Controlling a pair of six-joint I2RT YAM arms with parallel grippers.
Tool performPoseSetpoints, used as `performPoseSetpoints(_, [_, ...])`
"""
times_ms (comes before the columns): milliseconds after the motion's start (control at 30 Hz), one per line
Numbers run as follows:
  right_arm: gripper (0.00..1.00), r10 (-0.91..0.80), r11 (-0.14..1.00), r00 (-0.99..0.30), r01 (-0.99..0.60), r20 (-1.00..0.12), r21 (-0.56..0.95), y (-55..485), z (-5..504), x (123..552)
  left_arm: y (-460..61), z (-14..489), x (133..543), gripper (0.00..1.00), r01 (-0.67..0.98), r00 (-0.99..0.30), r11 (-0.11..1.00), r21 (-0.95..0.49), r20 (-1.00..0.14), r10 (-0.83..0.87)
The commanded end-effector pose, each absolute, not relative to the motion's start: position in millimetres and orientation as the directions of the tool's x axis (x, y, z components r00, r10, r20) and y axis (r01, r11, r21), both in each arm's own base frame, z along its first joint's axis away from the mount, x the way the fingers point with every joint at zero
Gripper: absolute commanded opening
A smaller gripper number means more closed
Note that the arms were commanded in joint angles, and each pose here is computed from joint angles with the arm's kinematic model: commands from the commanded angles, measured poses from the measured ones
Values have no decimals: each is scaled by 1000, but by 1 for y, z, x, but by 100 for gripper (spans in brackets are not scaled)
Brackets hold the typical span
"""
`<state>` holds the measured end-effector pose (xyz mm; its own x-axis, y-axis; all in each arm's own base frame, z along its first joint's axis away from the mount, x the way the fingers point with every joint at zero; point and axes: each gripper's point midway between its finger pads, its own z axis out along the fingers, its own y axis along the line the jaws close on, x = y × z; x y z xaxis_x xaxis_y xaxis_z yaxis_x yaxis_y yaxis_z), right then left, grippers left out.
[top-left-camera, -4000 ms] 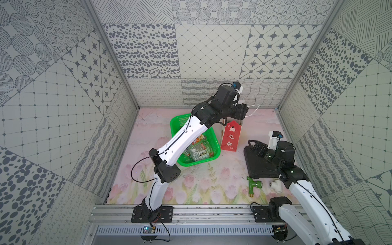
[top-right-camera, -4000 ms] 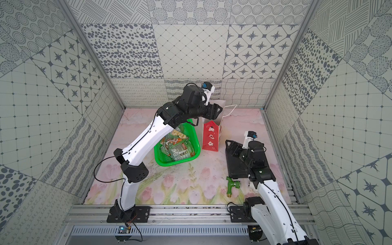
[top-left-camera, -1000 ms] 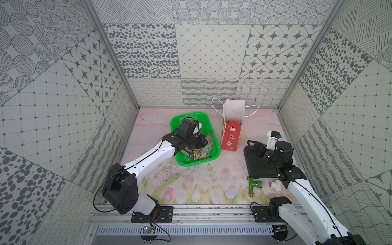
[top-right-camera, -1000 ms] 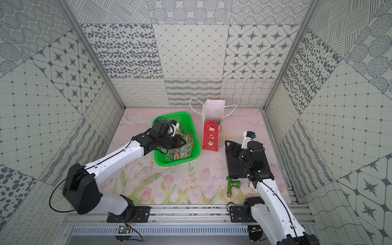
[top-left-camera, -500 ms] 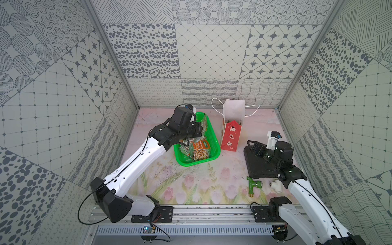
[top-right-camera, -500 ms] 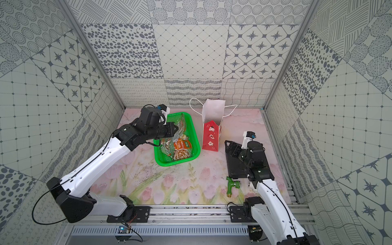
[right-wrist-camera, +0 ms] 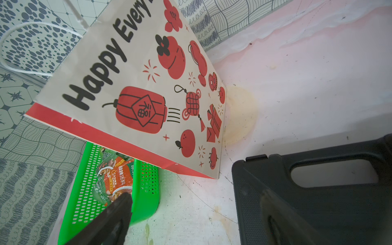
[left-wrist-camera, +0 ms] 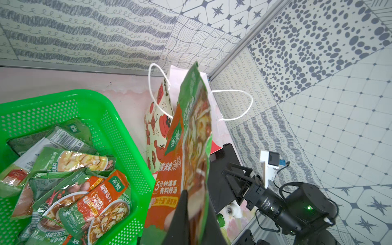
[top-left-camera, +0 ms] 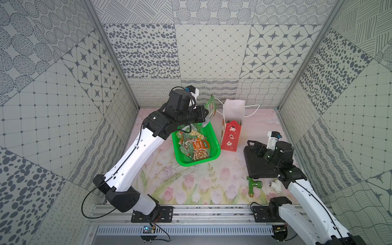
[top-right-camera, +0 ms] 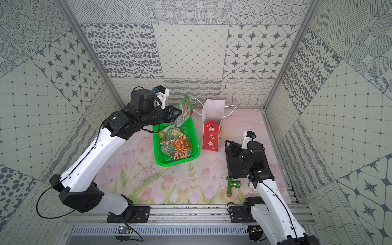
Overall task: Place the condiment packets inside the bag
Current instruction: Place the condiment packet in the paper bag.
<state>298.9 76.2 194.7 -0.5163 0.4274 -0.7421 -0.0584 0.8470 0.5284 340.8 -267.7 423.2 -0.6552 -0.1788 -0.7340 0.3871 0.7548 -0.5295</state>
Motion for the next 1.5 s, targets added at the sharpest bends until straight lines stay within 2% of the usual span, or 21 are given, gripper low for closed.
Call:
performPoseSetpoints(0, [97,420,853,-490,-74,-764,517,76,201,300,-296,452,338,0,479,-658,650,-590,-732,-178])
performPoseSetpoints(200, [97,420,853,-490,-76,-764,517,76,202,300,-318,458,363,0,471,-663,614,-633,-713,-227])
performPoseSetpoints(500, [97,419,851,-492,-81,-763,519,77,203,299,-360,437,410,0,445,-699,572,-689,-667,-259])
performPoseSetpoints(900, [97,420,845,-504,-87,-755,528,80,201,300,-397,375,464,0,350,-736,612,-709,-612,-289])
performPoseSetpoints(1100, [97,420,839,-509,-97,-751,535,82,202,300,-407,344,463,0,315,-782,630,-710,-570,-252])
performPoseSetpoints(1333, [97,419,837,-512,-103,-750,538,84,202,299,-418,331,433,1,313,-843,628,-712,-513,-161])
performPoseSetpoints(1467, [97,417,836,-514,-107,-750,538,85,202,299,-416,333,420,18,317,-854,637,-702,-504,-131])
